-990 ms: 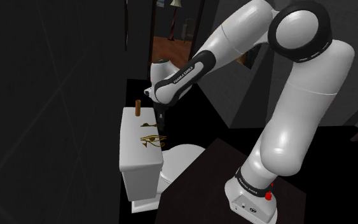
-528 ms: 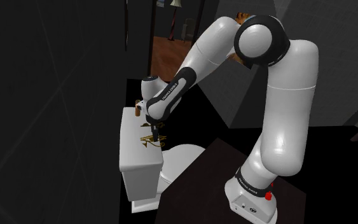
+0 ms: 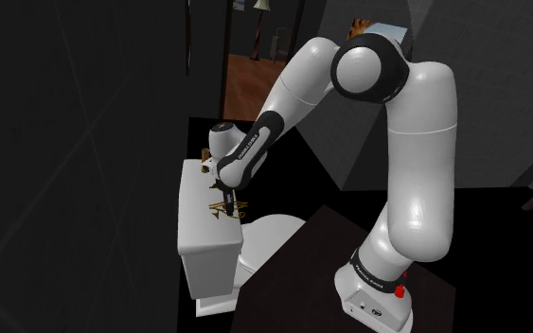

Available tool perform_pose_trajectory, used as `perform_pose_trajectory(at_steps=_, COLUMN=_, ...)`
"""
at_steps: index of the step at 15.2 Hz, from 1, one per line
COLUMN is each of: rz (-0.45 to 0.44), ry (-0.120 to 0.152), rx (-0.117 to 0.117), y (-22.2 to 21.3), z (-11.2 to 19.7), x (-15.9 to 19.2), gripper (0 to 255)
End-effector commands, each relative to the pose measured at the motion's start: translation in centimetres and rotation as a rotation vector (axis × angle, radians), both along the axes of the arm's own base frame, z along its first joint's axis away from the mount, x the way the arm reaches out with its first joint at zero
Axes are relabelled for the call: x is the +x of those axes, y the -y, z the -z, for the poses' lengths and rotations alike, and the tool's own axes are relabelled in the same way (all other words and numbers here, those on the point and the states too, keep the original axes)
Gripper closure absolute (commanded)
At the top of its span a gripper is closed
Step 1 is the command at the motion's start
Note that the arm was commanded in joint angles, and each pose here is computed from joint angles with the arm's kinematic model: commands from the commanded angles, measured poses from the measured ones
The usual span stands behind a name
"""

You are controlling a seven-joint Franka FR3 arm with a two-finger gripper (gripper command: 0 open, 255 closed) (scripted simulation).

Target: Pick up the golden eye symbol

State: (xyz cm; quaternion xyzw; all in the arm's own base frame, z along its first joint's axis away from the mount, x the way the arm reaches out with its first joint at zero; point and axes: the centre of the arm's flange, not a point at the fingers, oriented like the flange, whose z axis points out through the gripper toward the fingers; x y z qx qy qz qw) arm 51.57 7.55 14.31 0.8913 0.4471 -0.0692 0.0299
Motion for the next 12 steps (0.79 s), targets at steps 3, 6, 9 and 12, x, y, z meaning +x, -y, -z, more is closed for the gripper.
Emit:
perform_pose_trajectory(at_steps=3, rz=0.0, ry=0.0, rx=0.0, y=0.0, z=0.1, x=0.0, gripper=255)
perform_pose_trajectory(at_steps=6, rz=0.0, ry=0.0, rx=0.0, y=0.0, z=0.1, x=0.0, gripper=255)
perform_pose_trajectory(at_steps=9, rz=0.0, ry=0.0, rx=0.0, y=0.0, z=0.1, x=0.0, gripper=255)
perform_pose_trajectory(at_steps=12, rz=0.0, ry=0.0, rx=0.0, y=0.0, z=-1.5, x=0.0, gripper=255)
